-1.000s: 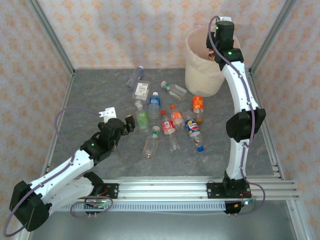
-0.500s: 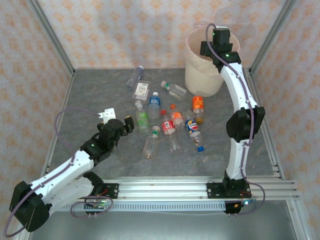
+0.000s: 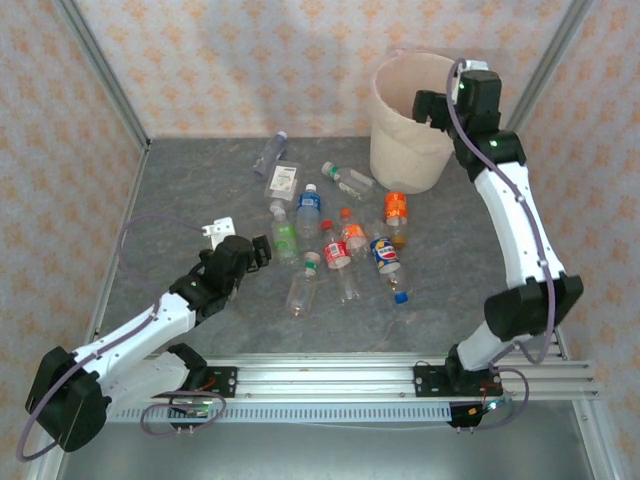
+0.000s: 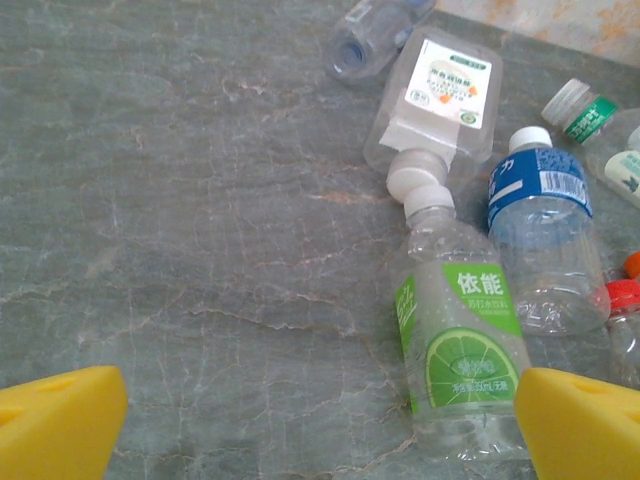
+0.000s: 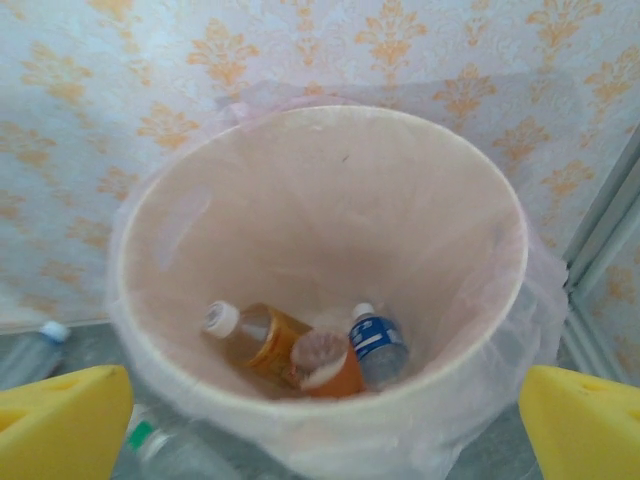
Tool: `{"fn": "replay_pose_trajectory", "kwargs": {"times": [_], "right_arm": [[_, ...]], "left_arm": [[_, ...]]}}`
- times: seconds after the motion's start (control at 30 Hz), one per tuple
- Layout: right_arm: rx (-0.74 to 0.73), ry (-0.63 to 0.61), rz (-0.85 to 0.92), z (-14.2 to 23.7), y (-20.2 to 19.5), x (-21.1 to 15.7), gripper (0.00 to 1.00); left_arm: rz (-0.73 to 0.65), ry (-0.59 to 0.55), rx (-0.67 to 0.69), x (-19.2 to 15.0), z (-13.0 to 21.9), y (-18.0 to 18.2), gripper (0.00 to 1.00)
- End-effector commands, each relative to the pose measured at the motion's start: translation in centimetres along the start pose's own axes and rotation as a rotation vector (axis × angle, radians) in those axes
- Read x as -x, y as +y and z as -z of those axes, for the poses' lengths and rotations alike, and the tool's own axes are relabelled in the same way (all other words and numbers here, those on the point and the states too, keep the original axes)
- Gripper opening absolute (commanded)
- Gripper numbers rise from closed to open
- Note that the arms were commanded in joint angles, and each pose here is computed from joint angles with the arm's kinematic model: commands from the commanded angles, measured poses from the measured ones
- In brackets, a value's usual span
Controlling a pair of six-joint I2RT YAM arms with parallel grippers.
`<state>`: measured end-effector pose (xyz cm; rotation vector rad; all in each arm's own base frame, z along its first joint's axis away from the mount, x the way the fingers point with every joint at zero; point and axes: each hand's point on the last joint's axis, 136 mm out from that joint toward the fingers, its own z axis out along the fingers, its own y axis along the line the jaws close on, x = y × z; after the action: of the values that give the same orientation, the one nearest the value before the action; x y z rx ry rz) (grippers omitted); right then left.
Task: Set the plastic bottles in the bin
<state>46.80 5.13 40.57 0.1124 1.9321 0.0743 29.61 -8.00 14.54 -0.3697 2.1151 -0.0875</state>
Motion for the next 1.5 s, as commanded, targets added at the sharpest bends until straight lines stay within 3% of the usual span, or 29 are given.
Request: {"fn": "replay_pose_trajectory", "kwargs": {"times": [0.0,0.1,0.23,0.4,0.53,0.63,0.93,1.23,1.47], "right_arm": [[0.119,0.014,-0.086,2.1,1.7,-1.6,0.99],[0.172,0.033,-0.137,3.8,2.3,-4.3,0.99],[0.122,0.107,-0.225,4.1,0.9,-10.0,0.99],[0.233,0.337,-0.213,3.2,2.8,-18.3,0.99],[0.114,0.418,-0.209,0.7,2.0,-22.9,0.99],[0.027,0.423,-0.243,-1.6,0.9,-25.0,0.99],[-0.054,0.462,-0.301,-7.0,1.1,-29.6,0.96],[-0.281,0.531,-0.221,-8.1,-2.6,-33.3,0.91],[-0.205,0.570,-0.237,-9.3,-1.9,-35.1,0.84]], "left_arm": [[0.059,-0.021,-0.015,1.4,-0.1,-0.8,1.00],[0.064,-0.014,-0.001,1.4,-0.5,-0.8,1.00],[0.085,-0.009,0.032,1.3,-1.0,-0.6,1.00],[0.122,-0.017,0.067,1.4,-1.4,-0.1,1.00],[0.148,-0.019,0.077,1.4,-1.5,0.1,1.00],[0.157,-0.007,0.074,1.2,-1.6,0.1,1.00],[0.165,-0.005,0.092,0.9,-1.6,0.6,1.00],[0.153,0.012,0.100,0.8,-2.0,0.5,1.00],[0.141,0.033,0.093,0.6,-2.5,-0.1,1.00]]}}
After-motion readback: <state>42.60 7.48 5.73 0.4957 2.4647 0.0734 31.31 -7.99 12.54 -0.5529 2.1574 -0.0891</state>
